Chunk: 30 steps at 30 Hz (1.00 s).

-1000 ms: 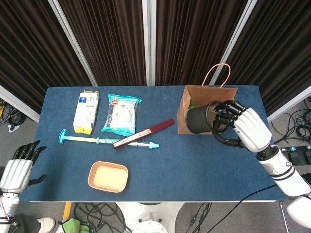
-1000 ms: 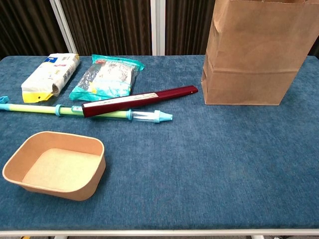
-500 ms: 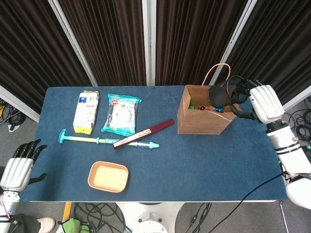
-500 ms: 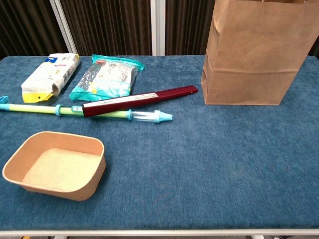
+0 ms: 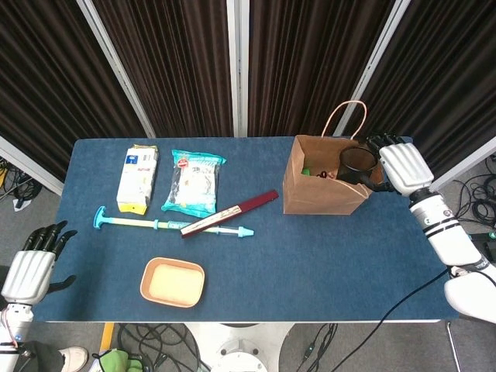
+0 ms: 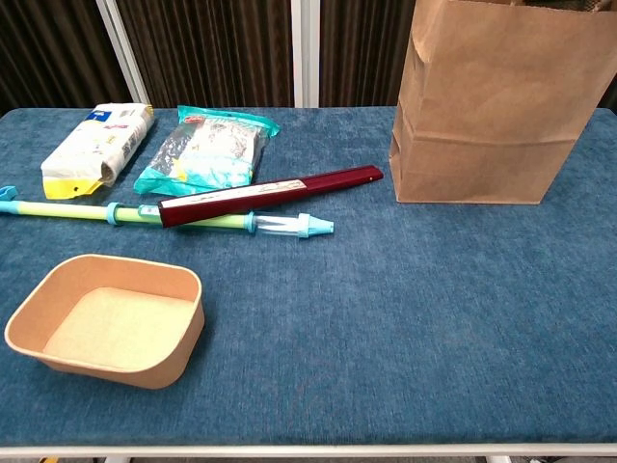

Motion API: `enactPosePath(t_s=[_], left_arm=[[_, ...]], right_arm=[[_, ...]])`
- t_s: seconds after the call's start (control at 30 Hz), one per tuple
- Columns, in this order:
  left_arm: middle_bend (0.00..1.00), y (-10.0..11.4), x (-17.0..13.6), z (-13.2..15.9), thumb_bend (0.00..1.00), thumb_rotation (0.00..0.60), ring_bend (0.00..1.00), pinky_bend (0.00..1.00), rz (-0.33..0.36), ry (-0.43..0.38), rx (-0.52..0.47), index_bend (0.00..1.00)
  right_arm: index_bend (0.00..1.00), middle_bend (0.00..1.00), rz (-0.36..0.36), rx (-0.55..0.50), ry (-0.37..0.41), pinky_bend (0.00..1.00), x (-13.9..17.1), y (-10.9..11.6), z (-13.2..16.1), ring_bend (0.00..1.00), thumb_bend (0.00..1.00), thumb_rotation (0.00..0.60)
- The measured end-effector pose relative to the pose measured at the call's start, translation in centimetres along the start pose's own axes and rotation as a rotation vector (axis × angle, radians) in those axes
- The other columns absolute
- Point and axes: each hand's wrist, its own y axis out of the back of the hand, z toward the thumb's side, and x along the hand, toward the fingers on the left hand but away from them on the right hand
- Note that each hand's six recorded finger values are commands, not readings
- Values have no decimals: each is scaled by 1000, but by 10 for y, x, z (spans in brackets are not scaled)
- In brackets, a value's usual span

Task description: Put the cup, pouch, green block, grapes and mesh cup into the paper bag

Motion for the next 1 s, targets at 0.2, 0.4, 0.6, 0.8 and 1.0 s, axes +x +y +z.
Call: enactPosePath(t_s=[0.2,0.4,0.6,0.8,1.0], left_arm=[[196,0,0,0,0,600,140,147,0,4,7,244],[196,1,1,-1,0,600,140,147,7,11,13,244],[196,2,2,-1,0,600,140,147,12,10,13,244],[197,2,2,-2,0,600,140,147,18,10,13,244],[196,2,0,-2,0,600,140,147,28,17,16,244]], right_arm=[[0,0,-82,-23,31,9,6,16,6,0,1,600],[0,107,-239,-77,149,98,34,40,23,1,89,600],[100,270,-303,-116,294,301,96,39,37,139,157,600],[203,330,-178,-201,289,370,158,2,22,198,179,600],[185,263,-54,-167,183,288,201,-32,-3,133,188,600]])
